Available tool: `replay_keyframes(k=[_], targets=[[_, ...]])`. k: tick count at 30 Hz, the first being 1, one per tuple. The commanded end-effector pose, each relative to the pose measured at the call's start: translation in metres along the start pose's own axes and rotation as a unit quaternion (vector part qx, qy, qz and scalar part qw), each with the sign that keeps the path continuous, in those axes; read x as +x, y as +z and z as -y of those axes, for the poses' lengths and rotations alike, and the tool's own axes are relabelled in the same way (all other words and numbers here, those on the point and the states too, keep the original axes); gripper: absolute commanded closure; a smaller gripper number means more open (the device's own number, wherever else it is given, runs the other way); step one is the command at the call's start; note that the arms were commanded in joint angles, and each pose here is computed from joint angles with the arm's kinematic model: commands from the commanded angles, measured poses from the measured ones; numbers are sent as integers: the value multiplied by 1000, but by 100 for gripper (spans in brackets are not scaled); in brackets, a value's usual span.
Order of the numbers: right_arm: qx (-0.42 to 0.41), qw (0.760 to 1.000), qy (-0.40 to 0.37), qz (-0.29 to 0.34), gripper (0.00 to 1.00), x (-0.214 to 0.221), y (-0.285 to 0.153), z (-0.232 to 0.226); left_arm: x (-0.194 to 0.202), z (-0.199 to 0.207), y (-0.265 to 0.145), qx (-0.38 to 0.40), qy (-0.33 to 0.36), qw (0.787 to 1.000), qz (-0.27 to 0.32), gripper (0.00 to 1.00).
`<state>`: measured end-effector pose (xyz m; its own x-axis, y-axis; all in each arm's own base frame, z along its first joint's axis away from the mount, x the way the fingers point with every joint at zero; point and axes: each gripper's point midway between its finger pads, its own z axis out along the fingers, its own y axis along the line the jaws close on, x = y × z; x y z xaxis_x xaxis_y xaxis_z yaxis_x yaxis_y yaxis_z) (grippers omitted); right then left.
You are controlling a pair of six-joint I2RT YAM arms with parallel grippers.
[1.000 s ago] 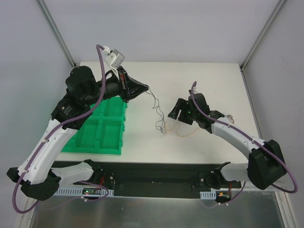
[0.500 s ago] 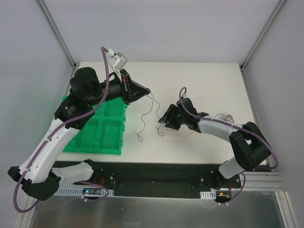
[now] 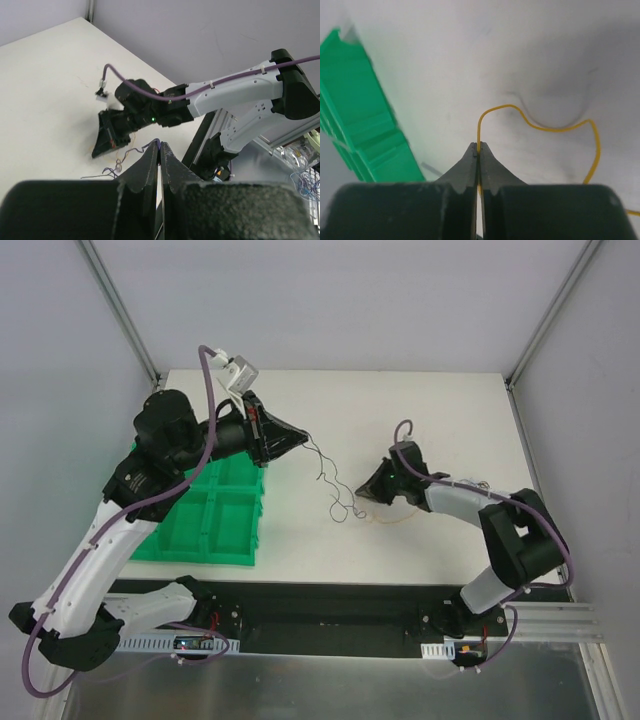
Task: Untangle the cables
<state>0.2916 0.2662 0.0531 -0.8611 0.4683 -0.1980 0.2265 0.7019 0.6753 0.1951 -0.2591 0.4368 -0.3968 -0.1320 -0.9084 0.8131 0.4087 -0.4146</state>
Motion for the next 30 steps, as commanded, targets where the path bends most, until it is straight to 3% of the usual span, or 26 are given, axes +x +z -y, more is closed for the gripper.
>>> replay_keyframes(k=[1, 9, 15, 18, 20, 25, 30], targets=[[79, 995, -11, 64, 100, -57, -35, 59, -29, 24, -31, 5, 47, 998, 50, 100], [251, 957, -32, 145, 100, -125, -107, 157, -41, 19, -37, -24, 66, 996, 61, 100], [288, 938, -26, 190, 100, -141, -138, 182, -39, 8, -22, -30, 59, 997, 46, 100], [243, 951, -46, 184, 99, -141, -133, 166, -34, 4, -14, -25, 52, 998, 34, 100], [190, 967, -59, 161, 93, -131, -122, 151, -25, 0, -4, -16, 35, 999, 17, 100], [155, 970, -89, 166, 62, -113, -121, 137, 1, -18, 20, -13, 0, 1000, -17, 100], [130, 970, -106, 175, 51, -98, -127, 127, 31, -39, 40, -19, -41, 998, -52, 100]])
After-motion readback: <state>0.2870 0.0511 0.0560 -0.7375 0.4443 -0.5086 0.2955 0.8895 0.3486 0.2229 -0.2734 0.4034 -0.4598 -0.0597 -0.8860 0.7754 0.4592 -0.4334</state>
